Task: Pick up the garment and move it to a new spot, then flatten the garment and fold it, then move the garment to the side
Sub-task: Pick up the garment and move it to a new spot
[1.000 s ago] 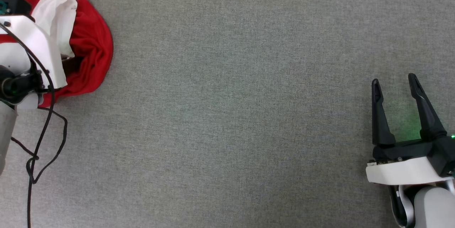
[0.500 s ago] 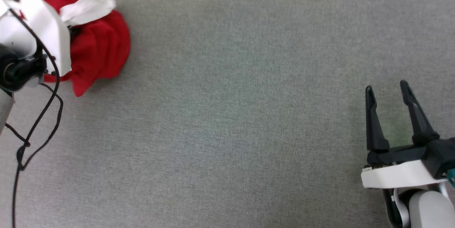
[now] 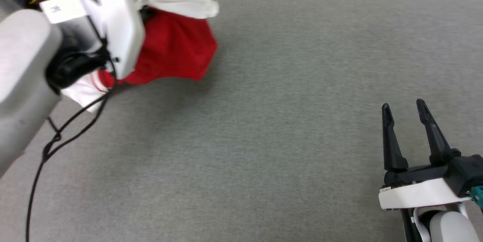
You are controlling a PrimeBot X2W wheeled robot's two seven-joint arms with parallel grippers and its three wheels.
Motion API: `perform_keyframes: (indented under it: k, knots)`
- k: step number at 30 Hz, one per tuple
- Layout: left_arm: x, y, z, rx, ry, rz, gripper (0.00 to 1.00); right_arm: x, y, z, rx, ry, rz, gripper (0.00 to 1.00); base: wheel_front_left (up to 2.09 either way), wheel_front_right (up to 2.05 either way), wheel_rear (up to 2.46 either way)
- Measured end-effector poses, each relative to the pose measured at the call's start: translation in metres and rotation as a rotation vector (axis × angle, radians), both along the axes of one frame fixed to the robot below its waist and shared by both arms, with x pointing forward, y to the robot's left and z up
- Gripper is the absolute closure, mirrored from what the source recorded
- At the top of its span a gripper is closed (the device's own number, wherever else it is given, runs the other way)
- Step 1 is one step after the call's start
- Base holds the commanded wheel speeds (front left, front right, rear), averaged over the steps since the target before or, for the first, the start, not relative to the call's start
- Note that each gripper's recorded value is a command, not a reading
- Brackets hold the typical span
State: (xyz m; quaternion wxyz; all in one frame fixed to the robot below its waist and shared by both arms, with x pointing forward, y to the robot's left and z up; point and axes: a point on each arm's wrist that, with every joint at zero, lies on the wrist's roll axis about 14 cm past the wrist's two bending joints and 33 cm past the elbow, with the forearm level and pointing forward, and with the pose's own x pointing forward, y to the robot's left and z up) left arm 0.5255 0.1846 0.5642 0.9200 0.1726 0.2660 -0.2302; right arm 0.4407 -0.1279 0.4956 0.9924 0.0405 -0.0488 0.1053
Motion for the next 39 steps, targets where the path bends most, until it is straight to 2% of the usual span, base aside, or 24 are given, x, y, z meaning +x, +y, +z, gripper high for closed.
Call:
perform_keyframes:
  k: [8,12,20,22,27,28,33,34,35,39]
  knots:
    - [-0.008,-0.128,0.003,-0.046,-0.022,-0.338,1.0,-0.015,-0.039,0.006,-0.008,-0.003,-0.106,0.0,0.0,0.0,0.0]
    - [-0.023,-0.194,-0.002,-0.121,-0.02,-0.506,1.0,-0.022,-0.059,0.007,-0.008,0.002,-0.163,0.0,0.0,0.0,0.0]
    - [-0.069,-0.283,-0.041,-0.173,0.074,-0.76,1.0,-0.035,-0.093,0.001,-0.017,0.028,-0.263,0.0,0.0,0.0,0.0]
    - [-0.088,-0.296,-0.062,-0.191,0.143,-0.798,1.0,-0.036,-0.097,-0.002,-0.018,0.04,-0.277,0.0,0.0,0.0,0.0]
    - [-0.15,-0.304,-0.128,-0.134,0.341,-0.871,1.0,-0.036,-0.104,-0.01,-0.025,0.063,-0.298,0.0,0.0,0.0,0.0]
    - [-0.18,-0.305,-0.148,-0.146,0.429,-0.891,1.0,-0.035,-0.105,-0.014,-0.027,0.073,-0.301,0.0,0.0,0.0,0.0]
    - [-0.204,-0.306,-0.154,-0.178,0.471,-0.897,1.0,-0.03,-0.101,-0.011,-0.03,0.062,-0.286,0.0,0.0,0.0,0.0]
    - [-0.203,-0.308,-0.151,-0.192,0.451,-0.895,0.07,-0.03,-0.101,-0.01,-0.031,0.059,-0.284,0.0,0.0,0.0,0.0]
    - [-0.201,-0.31,-0.147,-0.209,0.423,-0.892,0.0,-0.029,-0.099,-0.01,-0.033,0.056,-0.281,0.0,0.0,0.0,0.0]
    - [-0.187,-0.318,-0.122,-0.297,0.302,-0.875,0.0,-0.032,-0.095,-0.005,-0.038,0.045,-0.268,0.0,0.0,0.0,0.0]
